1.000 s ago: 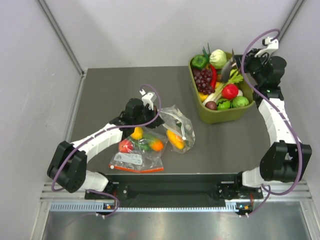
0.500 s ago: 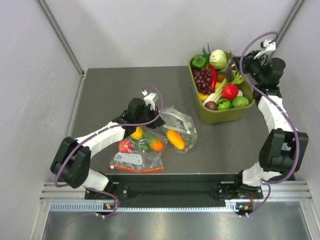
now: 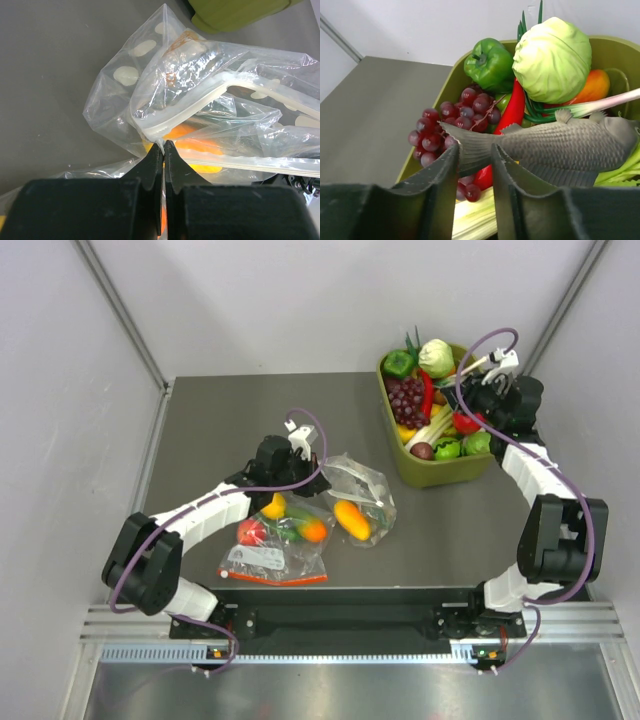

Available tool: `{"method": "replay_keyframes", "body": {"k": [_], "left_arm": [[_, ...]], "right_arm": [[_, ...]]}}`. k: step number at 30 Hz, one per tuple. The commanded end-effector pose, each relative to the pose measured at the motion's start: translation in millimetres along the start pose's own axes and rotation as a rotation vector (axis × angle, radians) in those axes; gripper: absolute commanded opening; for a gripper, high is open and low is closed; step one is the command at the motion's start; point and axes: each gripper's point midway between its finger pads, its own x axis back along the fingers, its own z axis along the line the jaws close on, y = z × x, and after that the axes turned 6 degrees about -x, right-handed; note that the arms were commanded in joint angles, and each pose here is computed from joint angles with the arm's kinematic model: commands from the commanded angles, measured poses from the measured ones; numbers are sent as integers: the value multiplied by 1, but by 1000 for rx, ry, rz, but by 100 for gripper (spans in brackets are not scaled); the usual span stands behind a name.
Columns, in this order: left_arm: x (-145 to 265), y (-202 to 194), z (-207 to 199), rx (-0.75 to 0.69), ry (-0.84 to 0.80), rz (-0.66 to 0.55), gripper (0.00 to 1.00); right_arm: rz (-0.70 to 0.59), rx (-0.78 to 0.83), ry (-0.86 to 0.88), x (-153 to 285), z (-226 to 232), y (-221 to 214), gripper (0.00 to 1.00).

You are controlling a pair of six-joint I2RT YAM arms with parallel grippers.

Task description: Open the zip-top bag and remove the fake food

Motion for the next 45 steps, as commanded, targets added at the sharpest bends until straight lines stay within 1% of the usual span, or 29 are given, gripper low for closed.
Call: {"method": "replay_keyframes", "body": {"k": [1, 2, 3, 5, 6, 8, 9, 12, 14, 18, 19, 21, 25, 27, 28, 30, 31, 37, 39, 41, 44, 45], "left_arm": [[9, 27, -14, -32, -30, -69, 0], [9, 27, -14, -31, -33, -70, 0], [10, 29, -16, -33, -36, -75, 0], [11, 30, -16, -33, -37, -79, 0], [12, 31, -17, -33, -40, -83, 0], [13, 32, -18, -35, -44, -86, 0], [14, 33, -19, -37, -46, -90, 0], [17, 35, -21, -40, -50, -98, 0], [18, 35, -22, -43, -52, -100, 0], [21, 37, -25, -48, -59, -109, 0], [22, 38, -26, -50, -63, -111, 0], [25, 40, -29, -53, -70, -118, 0], [34, 49, -36, -62, -82, -147, 0], [41, 54, -40, -68, -88, -162, 0], [45, 58, -42, -73, -92, -169, 0], [52, 62, -47, -77, -95, -180, 0], [55, 68, -50, -87, -101, -196, 0], [68, 72, -57, -97, -105, -200, 0], [70, 73, -56, -96, -100, -202, 0], [70, 71, -56, -94, -100, -199, 0], [72, 69, -56, -92, -98, -192, 0], [71, 68, -56, -95, -97, -186, 0]], "right_arm": [[-37, 49, 15, -2, 4, 13, 34], [-46, 56, 18, 0, 7, 17, 39], [-52, 58, 20, 1, 9, 20, 47], [-69, 68, 30, 6, 16, 29, 53], [-68, 69, 33, 7, 19, 30, 59], [-86, 84, 39, 14, 27, 39, 63], [-87, 90, 39, 17, 29, 41, 67], [-118, 110, 35, 31, 40, 53, 70], [-147, 128, 36, 43, 52, 63, 71], [-164, 148, 5, 61, 73, 73, 71], [-136, 145, 17, 63, 84, 68, 71], [-142, 171, 41, 70, 108, 70, 71], [-56, 145, 163, 74, 166, 42, 71], [4, 123, 213, 78, 185, 23, 71], [21, 124, 268, 80, 206, 16, 71], [110, 95, 312, 87, 222, -9, 71], [142, 90, 365, 91, 239, -19, 72], [297, 33, 577, 116, 302, -67, 71], [350, 12, 615, 121, 313, -85, 70], [403, 28, 628, 125, 321, -106, 71], [451, 84, 531, 123, 308, -127, 70], [448, 107, 475, 119, 299, -130, 70]]}}
